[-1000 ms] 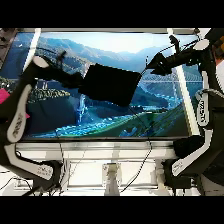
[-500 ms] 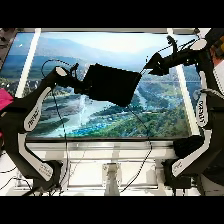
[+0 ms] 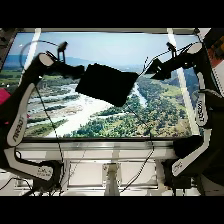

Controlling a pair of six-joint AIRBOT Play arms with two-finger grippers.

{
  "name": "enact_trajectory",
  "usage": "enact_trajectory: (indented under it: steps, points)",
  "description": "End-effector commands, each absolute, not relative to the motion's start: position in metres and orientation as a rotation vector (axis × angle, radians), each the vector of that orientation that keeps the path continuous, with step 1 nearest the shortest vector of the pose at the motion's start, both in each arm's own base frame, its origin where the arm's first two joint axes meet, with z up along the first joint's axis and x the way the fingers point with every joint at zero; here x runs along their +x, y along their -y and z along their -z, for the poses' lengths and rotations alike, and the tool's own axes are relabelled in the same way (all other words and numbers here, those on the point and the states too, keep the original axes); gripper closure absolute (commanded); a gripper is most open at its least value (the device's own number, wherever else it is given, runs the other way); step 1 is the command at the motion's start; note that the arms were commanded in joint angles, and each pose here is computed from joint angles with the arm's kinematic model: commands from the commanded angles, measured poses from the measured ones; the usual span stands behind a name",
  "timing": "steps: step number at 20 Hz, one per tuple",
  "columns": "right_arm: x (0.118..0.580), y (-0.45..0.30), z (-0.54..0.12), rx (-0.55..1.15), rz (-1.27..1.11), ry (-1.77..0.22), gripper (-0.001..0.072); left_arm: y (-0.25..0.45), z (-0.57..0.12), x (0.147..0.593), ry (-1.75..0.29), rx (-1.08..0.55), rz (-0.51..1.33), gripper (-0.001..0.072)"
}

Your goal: Fold the clothes and pants, and hang the long-sleeved shirts on hangers.

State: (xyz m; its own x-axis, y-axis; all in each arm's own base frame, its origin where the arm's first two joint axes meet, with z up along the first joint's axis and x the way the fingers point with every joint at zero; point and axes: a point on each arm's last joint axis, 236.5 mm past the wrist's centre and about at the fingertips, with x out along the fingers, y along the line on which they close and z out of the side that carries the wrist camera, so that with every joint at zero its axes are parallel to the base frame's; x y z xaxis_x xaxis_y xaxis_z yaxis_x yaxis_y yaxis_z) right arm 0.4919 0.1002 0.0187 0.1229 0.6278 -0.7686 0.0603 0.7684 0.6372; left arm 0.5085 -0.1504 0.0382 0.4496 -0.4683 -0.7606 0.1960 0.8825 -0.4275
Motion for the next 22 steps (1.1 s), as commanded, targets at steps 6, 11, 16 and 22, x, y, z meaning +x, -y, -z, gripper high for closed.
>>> enact_trajectory:
  steps: [6,11,16,22]
  points:
    - [0.464,-0.15,0.021,0.683,-0.49,-1.521,0.0188,0.079,0.006,0.528,-1.058,-0.036,0.2,0.0387]
    - [0.464,-0.218,0.037,0.609,-0.552,-1.498,0.0092,0.057,0.02,0.532,-1.08,-0.061,0.135,0.034]
    - [0.471,-0.269,0.077,0.595,-0.54,-1.468,0.0021,0.052,-0.038,0.529,-0.975,-0.007,0.161,0.0341]
    - [0.492,-0.287,0.078,0.782,-0.5,-1.421,0.0015,0.052,-0.083,0.518,-0.903,0.04,0.187,0.0341]
